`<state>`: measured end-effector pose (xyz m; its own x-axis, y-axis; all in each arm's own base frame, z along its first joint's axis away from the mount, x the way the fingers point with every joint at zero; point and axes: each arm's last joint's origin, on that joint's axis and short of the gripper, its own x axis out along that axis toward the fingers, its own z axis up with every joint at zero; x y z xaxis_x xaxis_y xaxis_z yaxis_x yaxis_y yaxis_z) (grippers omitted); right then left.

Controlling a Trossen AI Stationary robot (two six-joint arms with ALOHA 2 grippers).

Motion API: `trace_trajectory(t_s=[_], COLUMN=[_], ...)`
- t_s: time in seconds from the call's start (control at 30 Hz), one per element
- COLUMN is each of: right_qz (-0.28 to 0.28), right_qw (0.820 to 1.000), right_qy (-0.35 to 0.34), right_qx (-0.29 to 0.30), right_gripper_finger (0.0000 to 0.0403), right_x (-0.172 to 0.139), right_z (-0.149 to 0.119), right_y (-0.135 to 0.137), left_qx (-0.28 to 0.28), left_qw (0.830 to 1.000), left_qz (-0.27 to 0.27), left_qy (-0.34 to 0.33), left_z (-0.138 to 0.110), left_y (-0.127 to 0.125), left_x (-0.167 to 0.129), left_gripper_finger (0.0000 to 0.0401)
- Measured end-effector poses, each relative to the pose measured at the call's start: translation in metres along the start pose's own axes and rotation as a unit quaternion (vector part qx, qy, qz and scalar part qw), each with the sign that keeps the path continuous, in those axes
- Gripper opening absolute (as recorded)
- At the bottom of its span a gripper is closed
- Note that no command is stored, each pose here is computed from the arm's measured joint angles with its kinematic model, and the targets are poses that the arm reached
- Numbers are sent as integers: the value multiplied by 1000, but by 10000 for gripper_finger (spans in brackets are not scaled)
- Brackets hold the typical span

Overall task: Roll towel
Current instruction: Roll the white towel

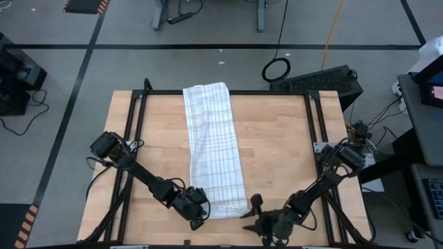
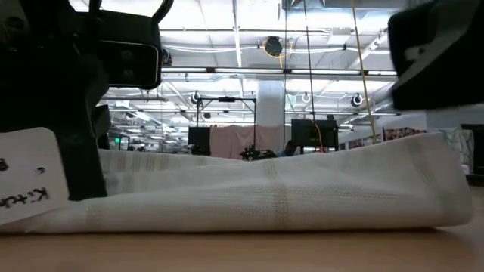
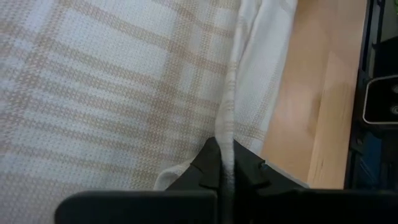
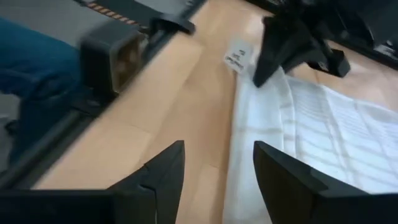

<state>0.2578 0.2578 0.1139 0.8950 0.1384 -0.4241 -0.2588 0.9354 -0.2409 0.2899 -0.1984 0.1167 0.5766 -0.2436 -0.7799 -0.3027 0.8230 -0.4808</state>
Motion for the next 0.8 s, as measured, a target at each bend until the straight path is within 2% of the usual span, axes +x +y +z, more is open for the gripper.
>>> trace_trajectory(t_s=[0.13,0.3,0.43,0.53,0.8], right_qz=[-19,-50,-36,-30,-35], right_qw=[1000,998,998,995,988], right_qy=[19,24,43,74,94], right_qx=[-2,9,28,67,115], right_gripper_finger=[189,214,227,225,209], right_x=[11,17,20,26,30], right_z=[-14,-17,-20,-27,-30], right_y=[-3,-10,-16,-24,-33], left_qx=[1,2,3,3,11], left_qw=[1000,1000,1000,1000,1000], left_qz=[1,1,1,0,-1], left_qy=[-1,-1,-1,-1,-2], left_z=[-1,-1,-2,-2,-2], left_y=[0,-1,-1,-1,-1], left_x=[0,0,0,0,0], left_gripper_finger=[11,11,11,11,12])
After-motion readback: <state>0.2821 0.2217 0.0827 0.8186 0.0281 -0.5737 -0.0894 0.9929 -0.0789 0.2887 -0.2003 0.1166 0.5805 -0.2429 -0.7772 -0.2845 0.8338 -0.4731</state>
